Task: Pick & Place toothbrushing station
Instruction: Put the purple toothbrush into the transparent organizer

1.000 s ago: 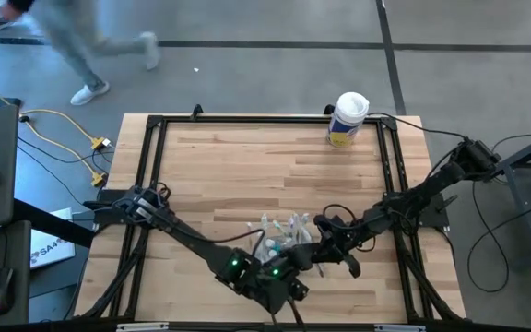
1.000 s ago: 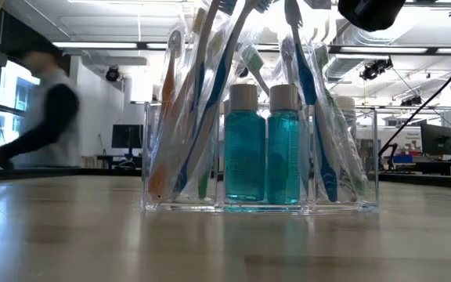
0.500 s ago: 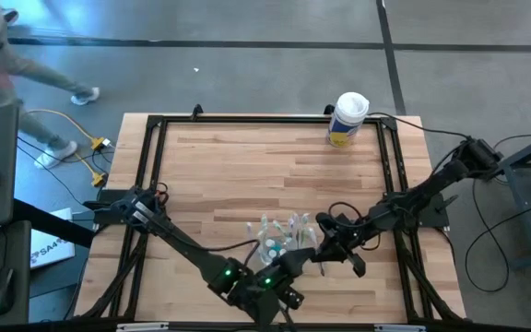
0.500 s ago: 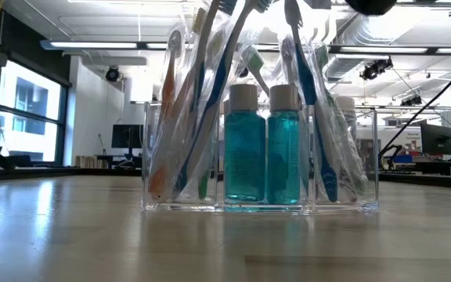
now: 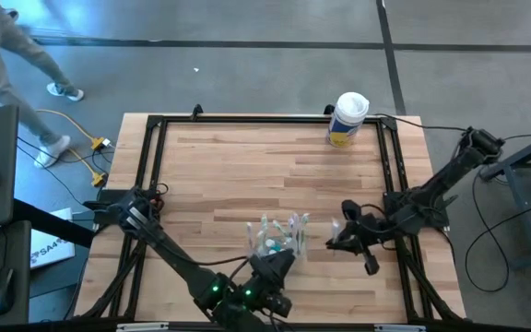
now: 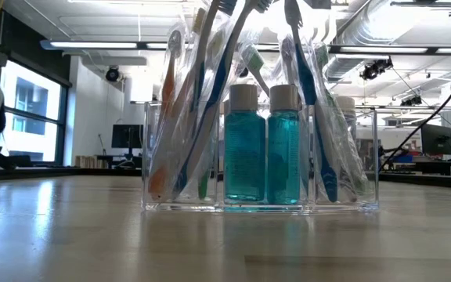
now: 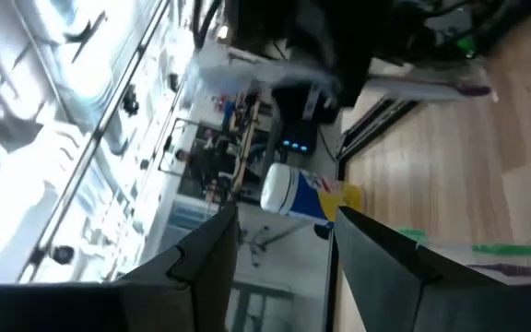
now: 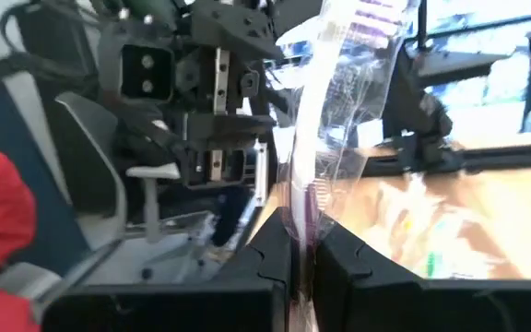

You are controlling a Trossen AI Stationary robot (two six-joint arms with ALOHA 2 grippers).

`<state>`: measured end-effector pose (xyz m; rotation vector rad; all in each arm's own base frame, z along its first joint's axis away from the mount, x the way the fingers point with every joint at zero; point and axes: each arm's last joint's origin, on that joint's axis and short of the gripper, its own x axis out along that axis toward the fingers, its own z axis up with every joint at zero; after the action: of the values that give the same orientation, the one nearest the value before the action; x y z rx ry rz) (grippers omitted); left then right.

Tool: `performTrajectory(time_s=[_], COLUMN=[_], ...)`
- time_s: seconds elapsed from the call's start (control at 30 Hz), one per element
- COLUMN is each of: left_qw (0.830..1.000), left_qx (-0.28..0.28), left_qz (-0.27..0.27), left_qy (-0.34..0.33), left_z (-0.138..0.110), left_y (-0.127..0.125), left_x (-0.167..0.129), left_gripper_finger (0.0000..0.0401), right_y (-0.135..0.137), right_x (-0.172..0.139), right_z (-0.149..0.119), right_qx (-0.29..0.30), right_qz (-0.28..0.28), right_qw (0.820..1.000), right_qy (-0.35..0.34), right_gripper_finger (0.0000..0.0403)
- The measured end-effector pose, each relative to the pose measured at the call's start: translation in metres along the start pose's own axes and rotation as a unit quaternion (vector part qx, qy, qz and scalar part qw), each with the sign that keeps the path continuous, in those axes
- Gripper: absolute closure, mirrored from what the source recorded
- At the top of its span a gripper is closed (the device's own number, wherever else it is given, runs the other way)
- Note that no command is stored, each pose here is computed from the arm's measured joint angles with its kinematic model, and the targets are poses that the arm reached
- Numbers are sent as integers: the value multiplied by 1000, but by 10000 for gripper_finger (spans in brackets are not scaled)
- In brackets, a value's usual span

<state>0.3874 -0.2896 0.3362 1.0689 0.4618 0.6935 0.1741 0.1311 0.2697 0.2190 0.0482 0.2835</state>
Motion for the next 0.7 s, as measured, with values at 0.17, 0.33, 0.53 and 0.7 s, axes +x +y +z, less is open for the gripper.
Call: performTrajectory(time_s=[0.17, 0.33, 0.53, 0.7], left_qw=[999, 997, 995, 971], left_qx=[-38, -70, -101, -202], left_qz=[6, 11, 6, -124], left_qy=[5, 9, 7, -10], left_z=[-1, -4, -22, -61], left_y=[4, 21, 55, 94], left_x=[-8, -15, -19, -21], left_gripper_finger=[221, 221, 247, 293], right_y=[15, 32, 55, 68], right_x=[-8, -15, -35, -61], right_z=[-6, -16, -19, -15], right_qx=[-50, -72, -81, -109], right_qz=[-41, -42, -43, -82], right_qw=[998, 996, 996, 991], right_qy=[-1, 12, 3, -14], right_gripper_finger=[393, 393, 393, 393])
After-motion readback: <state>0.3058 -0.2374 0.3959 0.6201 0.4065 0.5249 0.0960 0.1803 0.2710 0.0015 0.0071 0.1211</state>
